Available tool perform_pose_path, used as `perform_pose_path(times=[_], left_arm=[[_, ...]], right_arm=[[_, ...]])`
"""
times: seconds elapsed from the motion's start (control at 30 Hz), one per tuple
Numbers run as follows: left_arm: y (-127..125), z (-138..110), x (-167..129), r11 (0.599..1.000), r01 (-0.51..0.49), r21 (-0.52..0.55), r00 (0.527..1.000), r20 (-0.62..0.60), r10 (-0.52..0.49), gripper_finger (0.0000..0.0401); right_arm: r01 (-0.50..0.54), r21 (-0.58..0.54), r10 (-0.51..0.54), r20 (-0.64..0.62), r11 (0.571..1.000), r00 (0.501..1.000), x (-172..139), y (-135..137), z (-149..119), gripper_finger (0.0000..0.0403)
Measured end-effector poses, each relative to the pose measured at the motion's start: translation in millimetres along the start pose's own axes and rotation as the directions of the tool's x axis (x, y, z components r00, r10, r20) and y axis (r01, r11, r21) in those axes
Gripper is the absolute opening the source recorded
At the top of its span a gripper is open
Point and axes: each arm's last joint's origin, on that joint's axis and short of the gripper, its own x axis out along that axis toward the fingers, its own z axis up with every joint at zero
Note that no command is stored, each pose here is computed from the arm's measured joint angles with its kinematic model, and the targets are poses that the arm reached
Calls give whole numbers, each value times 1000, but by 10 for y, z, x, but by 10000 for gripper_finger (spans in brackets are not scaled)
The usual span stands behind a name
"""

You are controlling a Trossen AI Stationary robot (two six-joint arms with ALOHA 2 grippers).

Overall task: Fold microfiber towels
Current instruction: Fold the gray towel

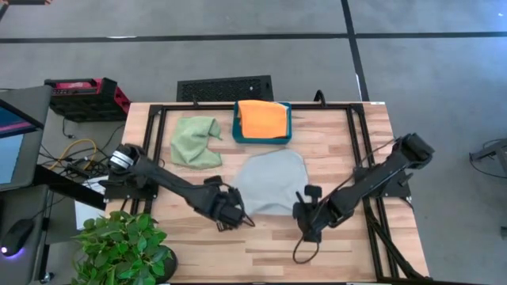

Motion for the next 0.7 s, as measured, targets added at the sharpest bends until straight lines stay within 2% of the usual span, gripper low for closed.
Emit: perform_pose_path(times=[0.1,0.23,0.47,0.7], left_arm=[[-99,-72,97,996,85,-16,996,5,-85,0],[-179,-170,192,988,150,-31,989,-3,-150,0],[-222,-301,255,990,142,-26,990,-25,-142,0],[-222,-302,257,989,142,-33,989,-23,-143,0]], right_arm=[[-41,28,41,-21,999,999,113,88,-1,8],[-64,32,66,-53,997,996,250,172,-16,8],[-100,62,105,-79,993,991,313,199,-10,11],[-106,76,111,-68,991,991,329,178,23,40]])
